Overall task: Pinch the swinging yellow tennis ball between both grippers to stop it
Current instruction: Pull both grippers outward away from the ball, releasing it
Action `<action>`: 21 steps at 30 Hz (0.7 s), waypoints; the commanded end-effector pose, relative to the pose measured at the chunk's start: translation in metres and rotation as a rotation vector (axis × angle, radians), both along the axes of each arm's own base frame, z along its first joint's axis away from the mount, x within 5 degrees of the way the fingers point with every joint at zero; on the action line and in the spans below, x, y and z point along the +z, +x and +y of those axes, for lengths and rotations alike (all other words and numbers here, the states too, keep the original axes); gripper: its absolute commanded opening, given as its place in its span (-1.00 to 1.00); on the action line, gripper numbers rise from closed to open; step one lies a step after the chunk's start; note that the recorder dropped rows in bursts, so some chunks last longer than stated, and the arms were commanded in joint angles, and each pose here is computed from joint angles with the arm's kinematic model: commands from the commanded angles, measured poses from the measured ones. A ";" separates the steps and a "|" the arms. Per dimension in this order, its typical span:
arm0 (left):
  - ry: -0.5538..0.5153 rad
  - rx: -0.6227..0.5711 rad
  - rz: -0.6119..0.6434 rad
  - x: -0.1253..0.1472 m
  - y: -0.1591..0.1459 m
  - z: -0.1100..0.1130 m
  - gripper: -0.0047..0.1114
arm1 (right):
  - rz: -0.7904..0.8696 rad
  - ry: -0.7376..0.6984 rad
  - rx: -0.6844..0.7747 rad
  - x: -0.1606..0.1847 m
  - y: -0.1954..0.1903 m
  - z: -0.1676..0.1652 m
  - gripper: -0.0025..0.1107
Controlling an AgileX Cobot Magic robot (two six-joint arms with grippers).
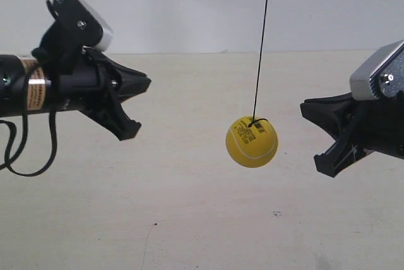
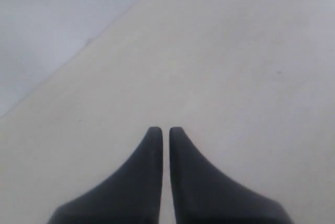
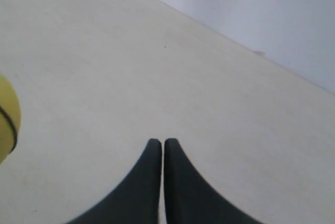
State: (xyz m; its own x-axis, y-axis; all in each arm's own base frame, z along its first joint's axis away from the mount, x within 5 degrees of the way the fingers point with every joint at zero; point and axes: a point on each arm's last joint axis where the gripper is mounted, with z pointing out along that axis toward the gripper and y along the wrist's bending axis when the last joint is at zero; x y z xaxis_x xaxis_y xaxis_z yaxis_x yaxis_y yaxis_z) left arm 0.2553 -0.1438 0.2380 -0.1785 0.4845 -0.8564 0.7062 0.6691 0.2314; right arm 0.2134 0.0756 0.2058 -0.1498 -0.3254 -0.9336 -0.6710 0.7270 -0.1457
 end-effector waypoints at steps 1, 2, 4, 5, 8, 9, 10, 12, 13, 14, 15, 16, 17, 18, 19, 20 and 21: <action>-0.051 0.069 -0.042 0.021 -0.023 0.016 -0.84 | -0.016 0.032 -0.060 0.006 0.002 -0.004 -0.96; -0.070 0.075 -0.055 0.026 -0.029 0.018 -0.84 | -0.017 0.041 -0.078 0.006 0.002 -0.005 -0.96; -0.115 0.092 -0.091 0.035 -0.048 0.028 -0.84 | -0.052 0.081 -0.131 0.005 0.001 -0.008 -0.96; -0.135 0.094 -0.114 0.039 -0.055 0.032 -0.84 | -0.064 0.105 -0.153 0.005 0.000 -0.010 -0.96; -0.229 0.108 -0.190 0.050 -0.078 0.043 -0.84 | -0.115 0.154 -0.193 0.005 -0.007 -0.013 -0.96; -0.246 0.110 -0.223 0.052 -0.085 0.047 -0.84 | -0.138 0.167 -0.186 0.006 -0.010 -0.013 -0.96; -0.287 0.126 -0.251 0.056 -0.093 0.052 -0.84 | -0.159 0.176 -0.176 0.008 -0.015 -0.013 -0.96; -0.351 0.153 -0.322 0.059 -0.109 0.063 -0.84 | -0.188 0.193 -0.166 0.010 -0.023 -0.014 -0.96; -0.397 0.184 -0.386 0.056 -0.124 0.073 -0.84 | -0.219 0.200 -0.163 0.014 -0.033 -0.015 -0.96; -0.420 0.203 -0.421 0.054 -0.132 0.079 -0.84 | -0.231 0.203 -0.164 0.015 -0.038 -0.016 -0.96; -0.466 0.240 -0.481 0.049 -0.146 0.090 -0.84 | -0.275 0.215 -0.173 0.020 -0.050 -0.018 -0.96; -0.473 0.250 -0.508 0.046 -0.151 0.094 -0.84 | -0.291 0.223 -0.182 0.022 -0.055 -0.020 -0.96; -0.508 0.278 -0.542 0.042 -0.161 0.102 -0.84 | -0.346 0.248 -0.203 0.027 -0.068 -0.024 -0.96; -0.518 0.285 -0.553 0.040 -0.165 0.104 -0.84 | -0.365 0.253 -0.210 0.028 -0.074 -0.025 -0.96; -0.522 0.284 -0.565 0.036 -0.169 0.107 -0.84 | -0.400 0.260 -0.214 0.030 -0.084 -0.028 -0.96; -0.528 0.283 -0.574 0.035 -0.172 0.108 -0.84 | -0.412 0.263 -0.217 0.031 -0.089 -0.028 -0.96; -0.533 0.283 -0.581 0.033 -0.174 0.109 -0.84 | -0.423 0.270 -0.224 0.032 -0.094 -0.030 -0.96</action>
